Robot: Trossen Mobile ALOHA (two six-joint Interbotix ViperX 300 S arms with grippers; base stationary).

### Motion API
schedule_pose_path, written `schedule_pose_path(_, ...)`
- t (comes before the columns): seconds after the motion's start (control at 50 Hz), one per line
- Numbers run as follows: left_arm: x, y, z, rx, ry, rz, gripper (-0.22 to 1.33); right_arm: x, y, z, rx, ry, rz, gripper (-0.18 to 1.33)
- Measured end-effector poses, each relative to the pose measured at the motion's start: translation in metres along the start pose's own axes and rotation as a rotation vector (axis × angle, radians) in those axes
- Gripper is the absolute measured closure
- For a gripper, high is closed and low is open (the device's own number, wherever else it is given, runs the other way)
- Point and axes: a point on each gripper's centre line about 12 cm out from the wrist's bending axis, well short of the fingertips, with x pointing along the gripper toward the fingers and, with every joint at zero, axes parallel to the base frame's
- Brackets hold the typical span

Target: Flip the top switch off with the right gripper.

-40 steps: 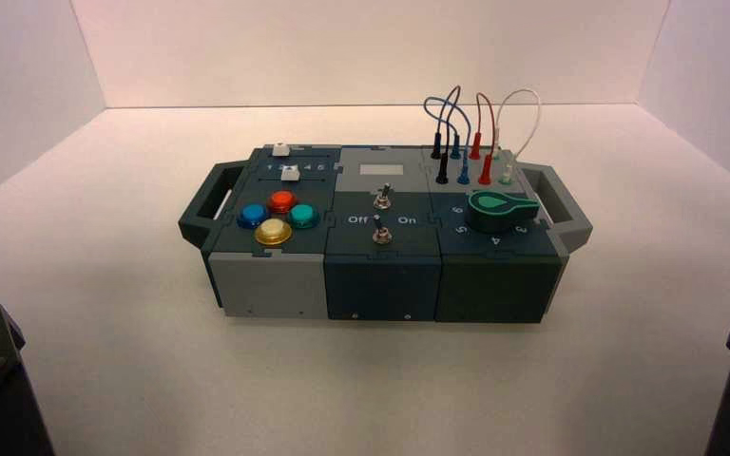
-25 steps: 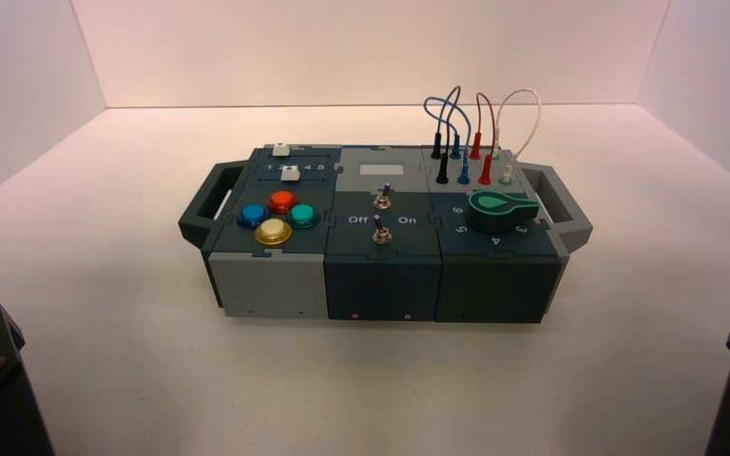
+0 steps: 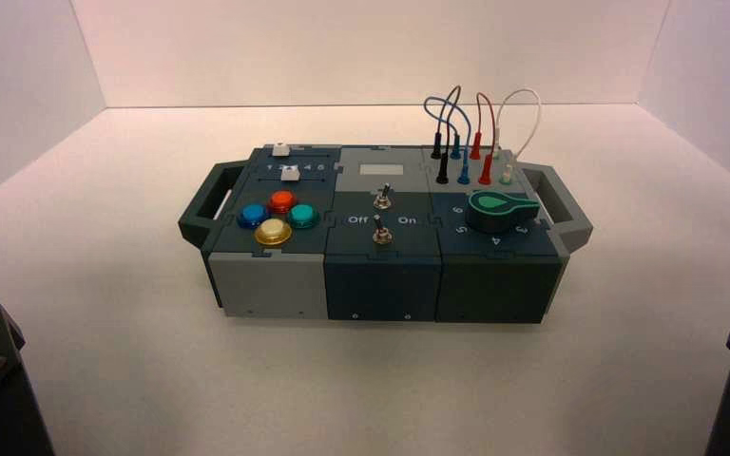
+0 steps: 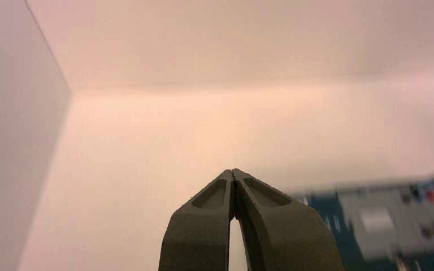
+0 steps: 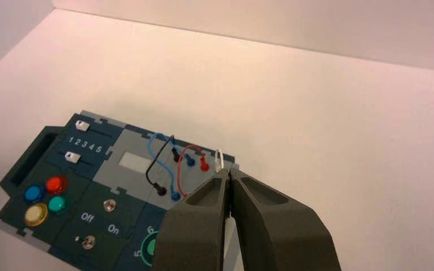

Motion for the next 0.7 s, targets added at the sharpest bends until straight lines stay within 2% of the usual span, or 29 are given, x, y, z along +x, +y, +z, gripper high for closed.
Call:
schedule_pose_path(0.18,0.005,-0.002,-0.022,-0.031,0.274,-0.011,1.28,0.009,0.004,-0.007,0.056,0.082,0.033,1.29)
schedule_pose_path(0.22,0.005,-0.002,-0.025,-0.031,0.31,-0.011,1.28,0.012,0.007,-0.01,0.065,0.106,0.046,1.3)
schedule_pose_path(0.36,0.01,-0.006,-0.037,-0.043,0.5,-0.03,1.28,0.019,0.021,-0.014,0.048,0.155,0.102,1.3)
schedule_pose_path(0.5,0.021,-0.016,-0.045,-0.032,0.605,-0.072,1.28,0.027,0.037,-0.019,0.022,0.212,0.158,1.29)
schedule_pose_path(0.7,0.039,-0.032,-0.055,-0.03,0.694,-0.128,1.28,0.045,0.043,-0.028,0.019,0.307,0.163,1.29)
